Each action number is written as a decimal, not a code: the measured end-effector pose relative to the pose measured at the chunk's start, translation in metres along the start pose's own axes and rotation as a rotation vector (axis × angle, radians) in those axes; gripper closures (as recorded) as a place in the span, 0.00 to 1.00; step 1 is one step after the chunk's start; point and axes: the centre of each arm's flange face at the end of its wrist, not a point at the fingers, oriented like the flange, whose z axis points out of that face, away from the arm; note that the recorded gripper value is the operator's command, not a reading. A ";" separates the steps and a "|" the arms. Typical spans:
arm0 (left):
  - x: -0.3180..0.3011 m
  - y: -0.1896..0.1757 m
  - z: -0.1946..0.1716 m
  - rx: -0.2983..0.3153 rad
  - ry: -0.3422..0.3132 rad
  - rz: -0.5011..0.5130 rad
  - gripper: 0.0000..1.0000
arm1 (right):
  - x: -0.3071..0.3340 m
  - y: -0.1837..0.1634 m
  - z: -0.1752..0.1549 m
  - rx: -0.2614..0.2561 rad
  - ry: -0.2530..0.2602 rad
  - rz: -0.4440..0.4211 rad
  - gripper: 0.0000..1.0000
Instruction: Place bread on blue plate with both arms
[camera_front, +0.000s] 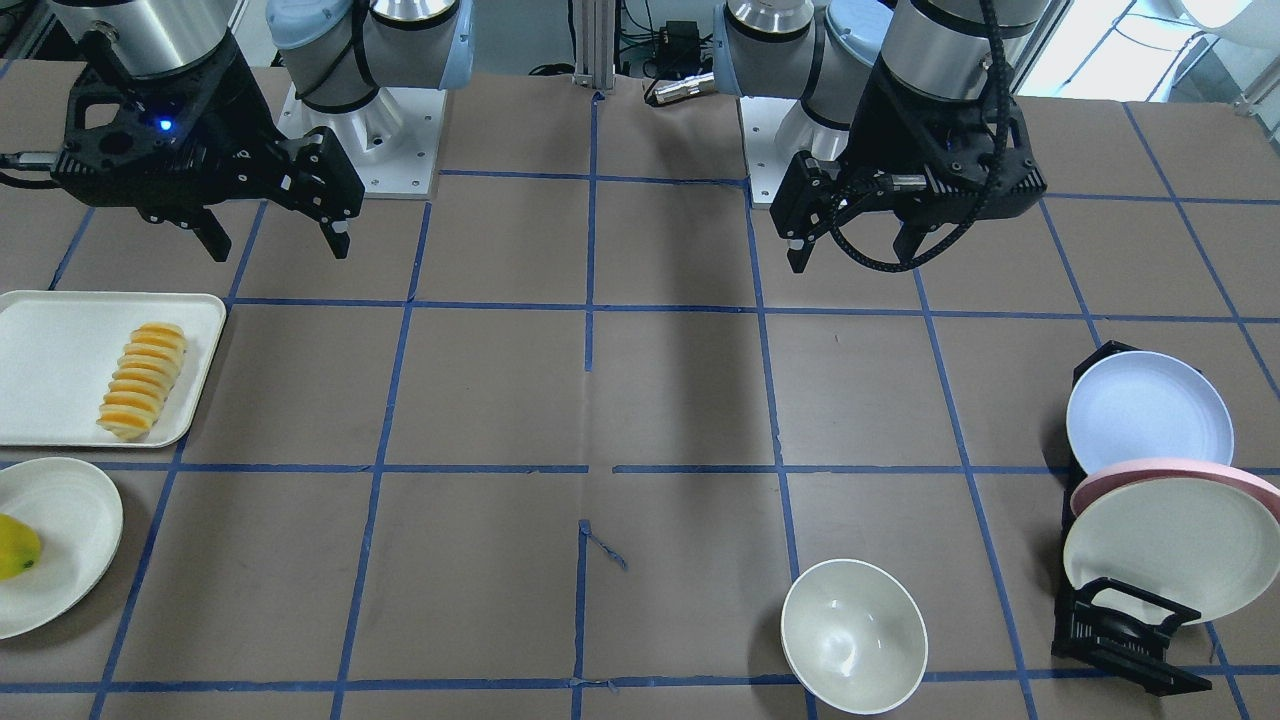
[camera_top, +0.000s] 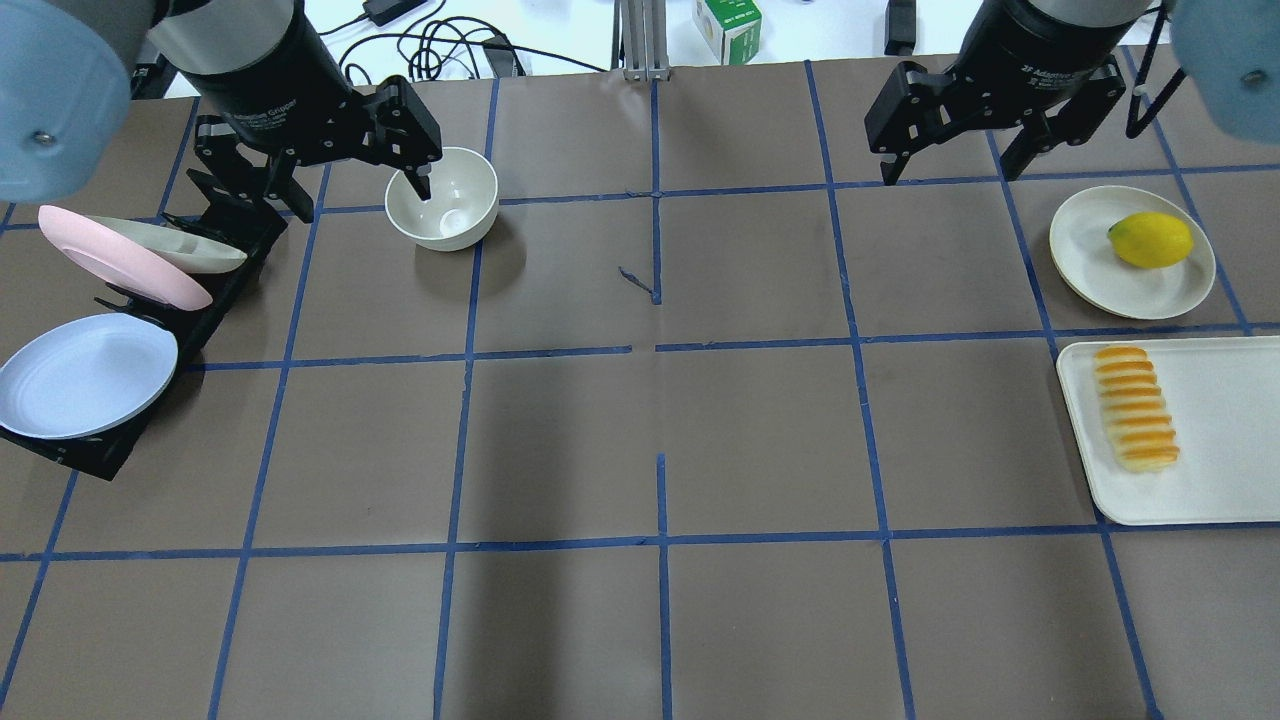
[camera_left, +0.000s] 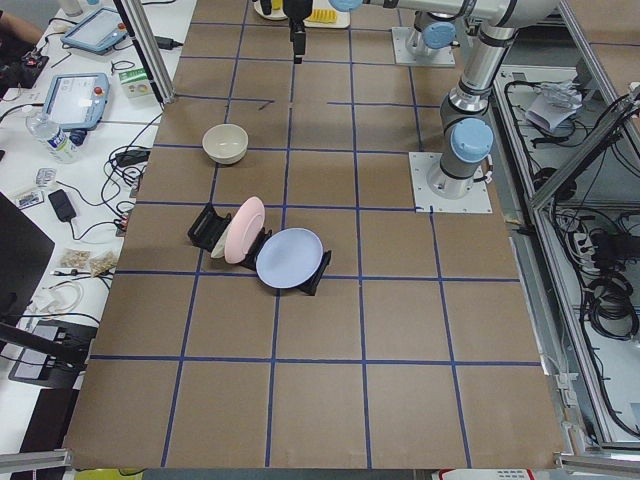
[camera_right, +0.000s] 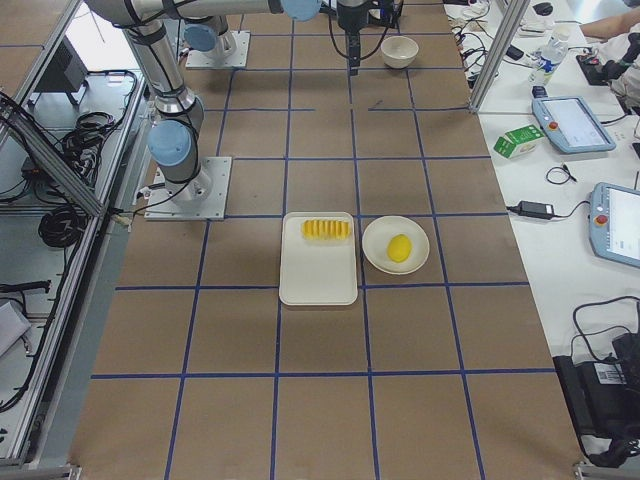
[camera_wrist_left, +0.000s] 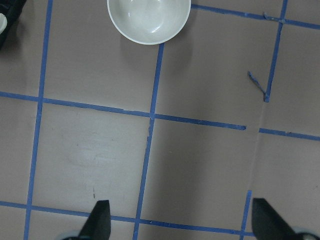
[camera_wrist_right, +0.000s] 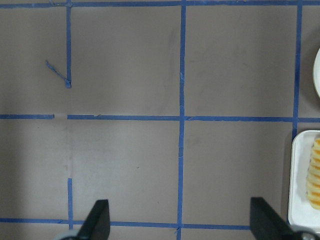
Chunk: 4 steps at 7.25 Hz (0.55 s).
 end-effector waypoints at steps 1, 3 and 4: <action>0.000 0.000 0.000 0.000 -0.001 0.000 0.00 | 0.000 0.000 0.000 0.000 0.000 0.000 0.00; -0.001 0.000 0.000 0.001 -0.002 -0.002 0.00 | 0.000 0.001 -0.004 0.006 0.001 0.000 0.00; -0.001 0.001 -0.001 0.002 -0.002 -0.001 0.00 | 0.000 0.003 -0.007 0.009 0.000 0.000 0.00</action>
